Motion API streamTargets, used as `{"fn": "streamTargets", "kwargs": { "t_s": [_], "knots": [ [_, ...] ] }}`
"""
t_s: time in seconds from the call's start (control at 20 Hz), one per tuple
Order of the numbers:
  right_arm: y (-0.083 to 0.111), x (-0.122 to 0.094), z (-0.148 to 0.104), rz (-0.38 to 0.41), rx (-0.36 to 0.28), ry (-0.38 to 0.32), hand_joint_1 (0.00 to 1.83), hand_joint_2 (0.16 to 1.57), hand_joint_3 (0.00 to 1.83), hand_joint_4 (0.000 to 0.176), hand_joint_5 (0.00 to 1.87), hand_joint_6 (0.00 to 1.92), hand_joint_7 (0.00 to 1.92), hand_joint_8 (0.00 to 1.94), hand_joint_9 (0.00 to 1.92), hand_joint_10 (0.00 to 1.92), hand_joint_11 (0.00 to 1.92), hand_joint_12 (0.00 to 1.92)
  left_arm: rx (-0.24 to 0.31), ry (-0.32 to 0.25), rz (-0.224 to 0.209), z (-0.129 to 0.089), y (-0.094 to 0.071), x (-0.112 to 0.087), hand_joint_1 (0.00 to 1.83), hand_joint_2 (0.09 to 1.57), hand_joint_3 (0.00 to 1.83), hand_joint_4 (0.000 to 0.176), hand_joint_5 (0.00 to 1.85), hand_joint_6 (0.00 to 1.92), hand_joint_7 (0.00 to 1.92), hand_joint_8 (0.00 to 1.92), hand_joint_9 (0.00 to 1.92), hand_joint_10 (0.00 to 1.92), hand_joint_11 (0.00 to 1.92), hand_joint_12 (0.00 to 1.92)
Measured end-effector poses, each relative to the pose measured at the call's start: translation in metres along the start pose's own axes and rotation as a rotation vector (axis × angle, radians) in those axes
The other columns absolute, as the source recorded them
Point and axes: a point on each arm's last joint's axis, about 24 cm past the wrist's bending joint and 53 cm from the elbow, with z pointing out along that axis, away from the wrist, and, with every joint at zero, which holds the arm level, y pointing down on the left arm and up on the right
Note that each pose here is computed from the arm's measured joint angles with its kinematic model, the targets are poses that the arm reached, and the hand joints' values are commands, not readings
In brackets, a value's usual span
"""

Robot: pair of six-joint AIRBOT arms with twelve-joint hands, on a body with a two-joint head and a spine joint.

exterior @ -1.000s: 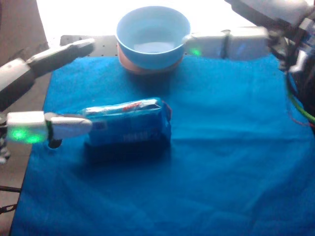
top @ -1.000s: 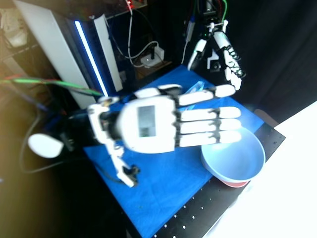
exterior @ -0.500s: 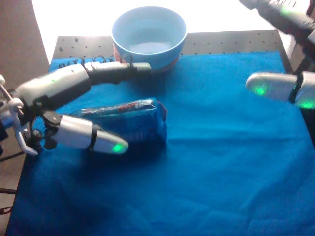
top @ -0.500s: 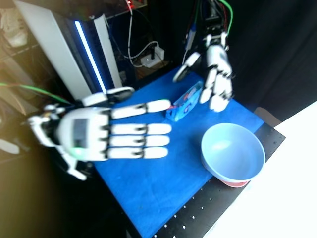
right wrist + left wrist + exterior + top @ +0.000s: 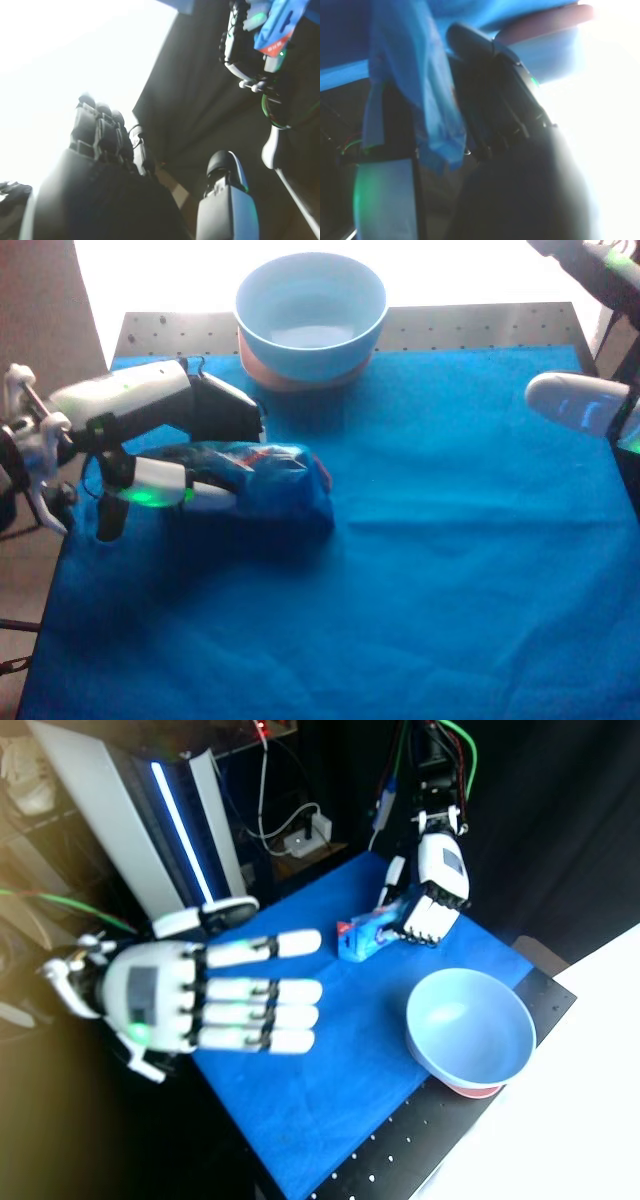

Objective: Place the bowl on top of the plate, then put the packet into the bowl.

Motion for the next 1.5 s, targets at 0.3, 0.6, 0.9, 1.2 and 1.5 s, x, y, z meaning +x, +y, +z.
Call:
{"fn": "streamTargets", "kwargs": {
  "t_s": [0.3,0.6,0.9,1.2,1.5],
  "knots": [
    [-0.001,0.002,-0.002,0.003,0.003,0.003,0.42,1.04,0.01,0.176,0.00,0.00,0.00,0.00,0.00,0.00,0.00,0.00,0.183,-0.196,0.093,-0.007,-0.068,-0.087,1.37,1.13,0.00,0.000,0.87,1.09,0.97,0.98,0.89,1.23,0.71,1.26],
    [-0.005,0.001,-0.003,0.010,0.014,-0.007,0.42,1.06,0.01,0.176,0.00,0.00,0.00,0.00,0.00,0.00,0.00,0.00,0.221,-0.376,0.230,0.026,-0.117,-0.164,1.39,1.09,0.00,0.000,0.92,1.00,1.05,0.77,1.04,1.07,0.96,1.12],
    [-0.010,0.010,-0.002,0.023,0.008,0.000,0.42,1.09,0.01,0.176,0.00,0.00,0.00,0.00,0.00,0.00,0.00,0.00,-0.012,-0.261,0.275,0.100,-0.076,-0.143,1.26,1.12,0.00,0.000,0.93,0.90,0.99,1.08,0.98,0.87,0.83,1.26],
    [-0.011,0.011,-0.002,0.026,0.009,-0.002,0.36,1.10,0.01,0.176,0.00,0.00,0.00,0.00,0.00,0.00,0.00,0.00,-0.148,-0.182,0.249,0.116,-0.031,-0.121,0.82,0.99,0.00,0.064,0.50,0.01,0.60,0.12,0.51,0.38,0.16,1.05],
    [-0.011,0.010,-0.002,0.026,0.010,-0.003,0.39,1.11,0.01,0.176,0.00,0.00,0.00,0.00,0.00,0.00,0.00,0.00,-0.107,-0.183,0.249,0.113,-0.042,-0.115,0.65,0.94,0.00,0.122,0.29,0.00,0.32,0.00,0.38,0.00,0.00,0.71]
  ]
}}
